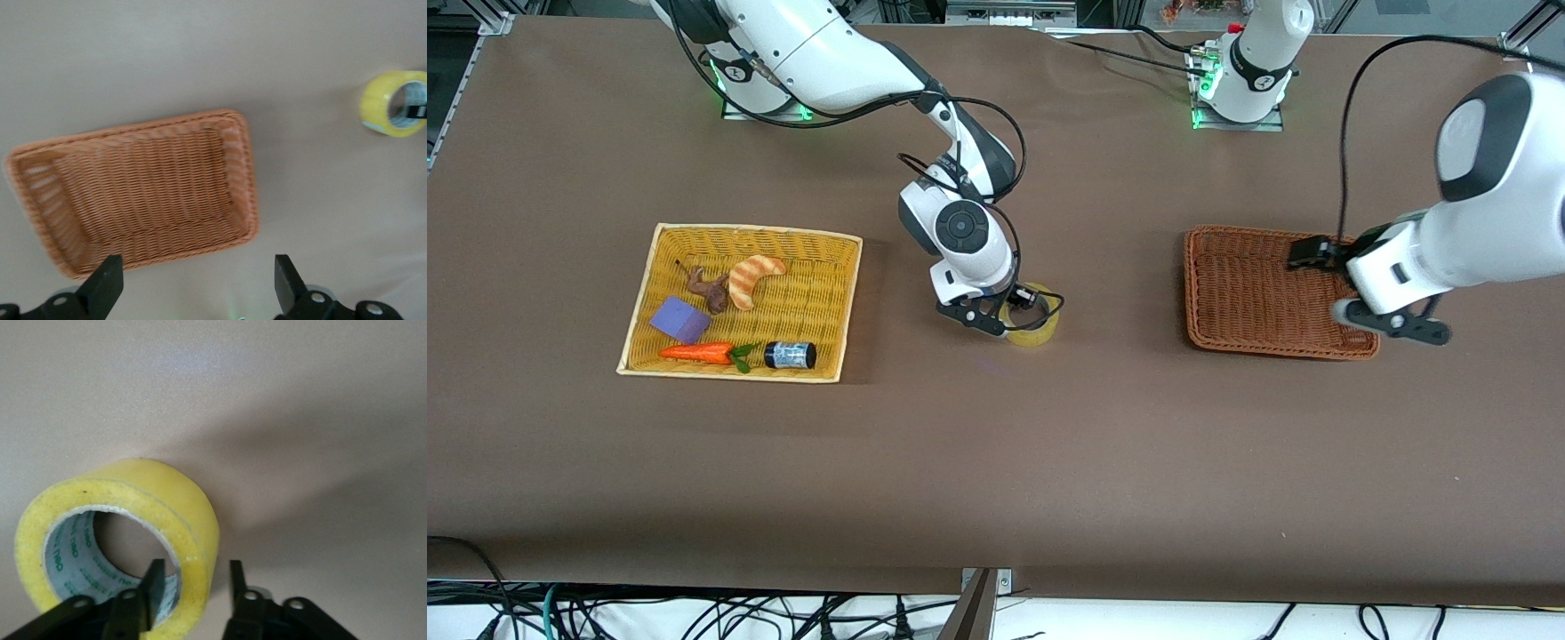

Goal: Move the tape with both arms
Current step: 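Set the tape down with the right gripper while the left gripper reaches it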

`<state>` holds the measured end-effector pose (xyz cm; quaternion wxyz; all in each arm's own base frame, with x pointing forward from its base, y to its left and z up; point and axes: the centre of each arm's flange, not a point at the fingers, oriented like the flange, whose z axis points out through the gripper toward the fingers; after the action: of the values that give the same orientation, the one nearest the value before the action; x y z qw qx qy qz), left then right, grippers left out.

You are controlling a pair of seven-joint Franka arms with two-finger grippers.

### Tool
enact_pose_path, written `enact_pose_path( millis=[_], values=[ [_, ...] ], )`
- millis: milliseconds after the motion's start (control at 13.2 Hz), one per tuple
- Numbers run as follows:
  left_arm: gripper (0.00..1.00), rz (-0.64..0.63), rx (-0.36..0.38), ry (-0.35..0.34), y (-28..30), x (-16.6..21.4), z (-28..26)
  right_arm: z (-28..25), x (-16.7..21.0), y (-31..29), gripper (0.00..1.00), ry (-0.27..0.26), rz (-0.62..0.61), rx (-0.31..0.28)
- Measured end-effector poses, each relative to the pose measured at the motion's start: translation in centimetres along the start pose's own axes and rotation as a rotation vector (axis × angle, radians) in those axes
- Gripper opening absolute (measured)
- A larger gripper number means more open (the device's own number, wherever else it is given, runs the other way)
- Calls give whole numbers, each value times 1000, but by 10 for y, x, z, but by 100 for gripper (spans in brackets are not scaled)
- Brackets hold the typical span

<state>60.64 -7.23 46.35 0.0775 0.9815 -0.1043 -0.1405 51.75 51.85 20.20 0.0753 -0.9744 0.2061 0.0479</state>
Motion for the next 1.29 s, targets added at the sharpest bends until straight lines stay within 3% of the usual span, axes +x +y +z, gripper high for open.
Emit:
enact_pose_path(
  millis=[151, 227, 303, 454, 681, 832, 1286],
  values=[
    [100, -28, -54, 6, 15, 17, 19, -3, 1, -2, 75, 3, 0, 5],
    [100, -62, -52, 14, 47, 30, 35, -13, 8, -2, 94, 3, 7, -2],
    [100, -89, -44, 19, 74, 36, 44, -25, 15, -2, 98, 5, 15, -6],
    [100, -140, -28, 46, 142, 47, 70, -78, 42, -4, 98, 16, 38, -16],
    [100, -177, -21, 88, 228, 59, 122, -170, 100, 21, 97, 118, 49, -16],
    [100, -169, -21, 97, 248, 67, 151, -203, 140, 54, 96, 158, 51, -59],
    [100, -214, -25, 121, 299, 84, 249, -249, 211, 128, 96, 153, 41, -99]
  ],
)
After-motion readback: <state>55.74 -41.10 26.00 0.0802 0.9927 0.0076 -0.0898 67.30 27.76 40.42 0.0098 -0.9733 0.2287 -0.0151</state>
